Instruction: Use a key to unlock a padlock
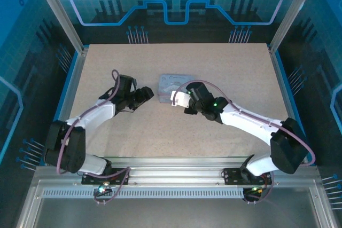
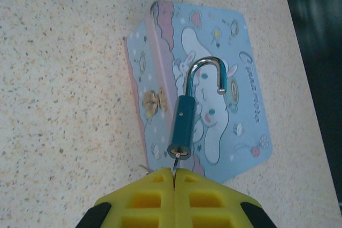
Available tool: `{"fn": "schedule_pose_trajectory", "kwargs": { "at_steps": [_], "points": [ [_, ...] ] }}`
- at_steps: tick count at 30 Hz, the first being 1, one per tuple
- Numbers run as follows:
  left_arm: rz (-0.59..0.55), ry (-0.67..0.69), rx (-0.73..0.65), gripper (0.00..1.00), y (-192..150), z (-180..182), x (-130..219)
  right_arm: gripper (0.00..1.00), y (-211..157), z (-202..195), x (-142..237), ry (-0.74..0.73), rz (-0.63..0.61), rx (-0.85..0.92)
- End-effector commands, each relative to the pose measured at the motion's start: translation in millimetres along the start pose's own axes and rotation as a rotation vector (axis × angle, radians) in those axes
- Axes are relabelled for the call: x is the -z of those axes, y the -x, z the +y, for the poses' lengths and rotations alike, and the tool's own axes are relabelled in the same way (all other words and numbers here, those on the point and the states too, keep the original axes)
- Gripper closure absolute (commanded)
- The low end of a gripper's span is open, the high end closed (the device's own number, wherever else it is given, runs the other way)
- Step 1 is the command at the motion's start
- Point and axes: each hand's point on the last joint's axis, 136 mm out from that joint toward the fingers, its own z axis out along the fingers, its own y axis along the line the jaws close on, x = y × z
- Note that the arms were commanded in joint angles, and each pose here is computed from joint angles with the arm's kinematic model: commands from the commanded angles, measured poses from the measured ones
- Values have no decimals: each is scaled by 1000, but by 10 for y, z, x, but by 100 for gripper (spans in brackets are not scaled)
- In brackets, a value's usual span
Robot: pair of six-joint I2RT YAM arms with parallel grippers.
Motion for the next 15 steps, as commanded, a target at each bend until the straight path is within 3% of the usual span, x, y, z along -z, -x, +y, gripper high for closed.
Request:
{"fn": "schedule_pose_trajectory", "kwargs": {
  "at_steps": [1, 9, 15],
  "points": [
    [86, -68, -34, 27, -291, -177, 119, 100, -41, -13, 83, -37, 1, -75],
    [203, -177, -137, 24, -777, -571, 312, 100, -272, -26, 226, -86, 43, -185],
    [241, -188, -160, 24, -1052, -635, 333, 100, -446, -170, 360, -138, 74, -307]
  ]
}}
